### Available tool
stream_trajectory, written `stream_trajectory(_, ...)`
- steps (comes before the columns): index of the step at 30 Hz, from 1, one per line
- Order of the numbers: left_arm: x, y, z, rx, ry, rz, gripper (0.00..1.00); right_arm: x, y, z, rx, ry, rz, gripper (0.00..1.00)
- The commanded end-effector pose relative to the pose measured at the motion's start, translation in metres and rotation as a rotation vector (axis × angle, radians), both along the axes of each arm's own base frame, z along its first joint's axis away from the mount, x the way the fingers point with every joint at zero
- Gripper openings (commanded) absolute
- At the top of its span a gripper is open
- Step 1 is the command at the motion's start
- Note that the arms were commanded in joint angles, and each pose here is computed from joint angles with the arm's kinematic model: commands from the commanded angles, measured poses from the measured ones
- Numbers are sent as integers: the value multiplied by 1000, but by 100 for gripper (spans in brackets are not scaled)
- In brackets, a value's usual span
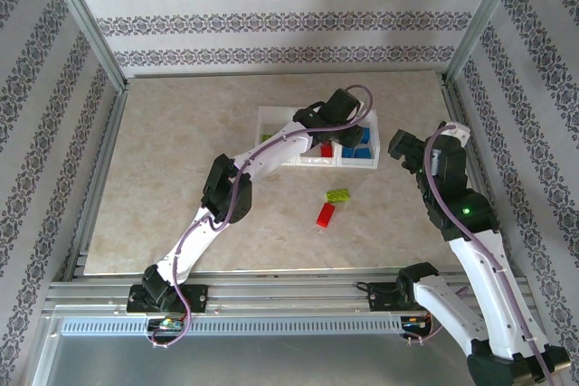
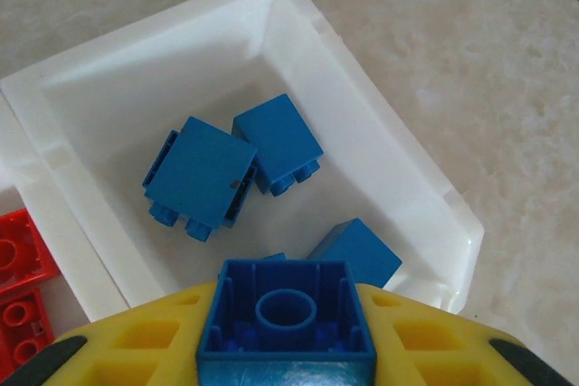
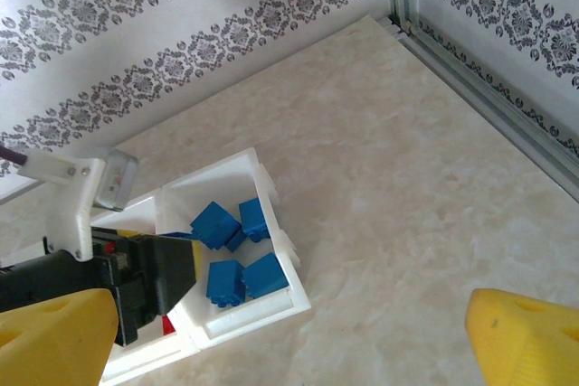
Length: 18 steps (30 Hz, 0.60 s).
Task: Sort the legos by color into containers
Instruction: Place the lego in the container.
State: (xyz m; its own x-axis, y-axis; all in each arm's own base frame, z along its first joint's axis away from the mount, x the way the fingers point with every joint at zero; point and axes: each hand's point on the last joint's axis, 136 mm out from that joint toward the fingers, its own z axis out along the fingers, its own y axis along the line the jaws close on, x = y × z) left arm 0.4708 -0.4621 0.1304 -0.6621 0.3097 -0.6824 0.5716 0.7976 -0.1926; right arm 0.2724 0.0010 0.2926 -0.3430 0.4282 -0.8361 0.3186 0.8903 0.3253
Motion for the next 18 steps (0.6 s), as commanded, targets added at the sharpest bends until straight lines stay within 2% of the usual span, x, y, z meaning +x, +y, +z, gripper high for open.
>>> stream_trajectory(1,4,-17,15,-42,-70,-48,39,-6,-4,0,2,-6,-17,98)
stream_trajectory(4,6,-21,14,-58,-78,-54,42,-8,-3,-1,6,-6,-15,98)
stream_trajectory(6,7,-23,14,-68,-78,-57,49,-9,-4,-1,6,-6,-15,98)
stream_trajectory(13,8,-23,21,-74,-85,-48,55,-13,-4,0,7,-11,-11,98)
stream_trajectory(18,8,-17,51,-88,-123,-30,59,-14,-4,-4,11,-3,-9,98)
